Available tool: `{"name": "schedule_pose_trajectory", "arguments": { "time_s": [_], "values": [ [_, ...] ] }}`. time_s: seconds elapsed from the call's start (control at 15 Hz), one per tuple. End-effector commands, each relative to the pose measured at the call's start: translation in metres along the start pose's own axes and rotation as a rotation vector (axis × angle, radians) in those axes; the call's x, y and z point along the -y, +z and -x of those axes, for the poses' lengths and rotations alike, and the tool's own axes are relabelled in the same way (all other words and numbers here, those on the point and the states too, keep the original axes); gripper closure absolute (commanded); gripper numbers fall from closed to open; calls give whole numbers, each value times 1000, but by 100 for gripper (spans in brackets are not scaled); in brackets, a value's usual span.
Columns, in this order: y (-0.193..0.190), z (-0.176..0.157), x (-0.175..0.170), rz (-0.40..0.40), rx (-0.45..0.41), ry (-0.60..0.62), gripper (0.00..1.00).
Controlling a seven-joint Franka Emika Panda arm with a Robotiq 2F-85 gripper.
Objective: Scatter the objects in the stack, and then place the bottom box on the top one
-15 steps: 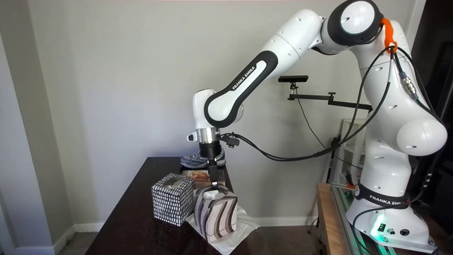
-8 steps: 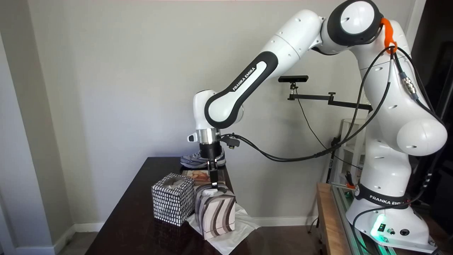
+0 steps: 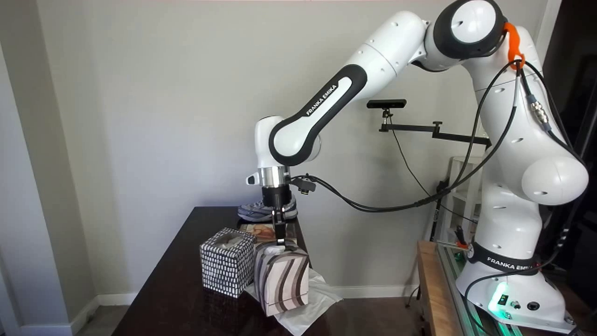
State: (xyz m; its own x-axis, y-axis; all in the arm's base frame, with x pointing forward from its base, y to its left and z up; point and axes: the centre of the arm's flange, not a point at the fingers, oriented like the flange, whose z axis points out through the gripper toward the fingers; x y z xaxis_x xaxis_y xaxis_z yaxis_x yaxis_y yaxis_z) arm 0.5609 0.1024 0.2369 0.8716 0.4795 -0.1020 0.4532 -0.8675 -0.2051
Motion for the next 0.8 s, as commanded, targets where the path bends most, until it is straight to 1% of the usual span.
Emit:
{"name": "schedule_pose_trajectory", "arguments": {
  "time_s": [0.0, 0.2, 0.47, 0.73],
  "values": [
    [-32, 6, 14, -49, -51, -30, 95],
    [-59, 4, 22, -65, -103, -39, 98],
    [-99, 4, 24, -118, -149, -8, 97],
    [-133, 1, 16, -112, -186, 59, 97]
  ]
}}
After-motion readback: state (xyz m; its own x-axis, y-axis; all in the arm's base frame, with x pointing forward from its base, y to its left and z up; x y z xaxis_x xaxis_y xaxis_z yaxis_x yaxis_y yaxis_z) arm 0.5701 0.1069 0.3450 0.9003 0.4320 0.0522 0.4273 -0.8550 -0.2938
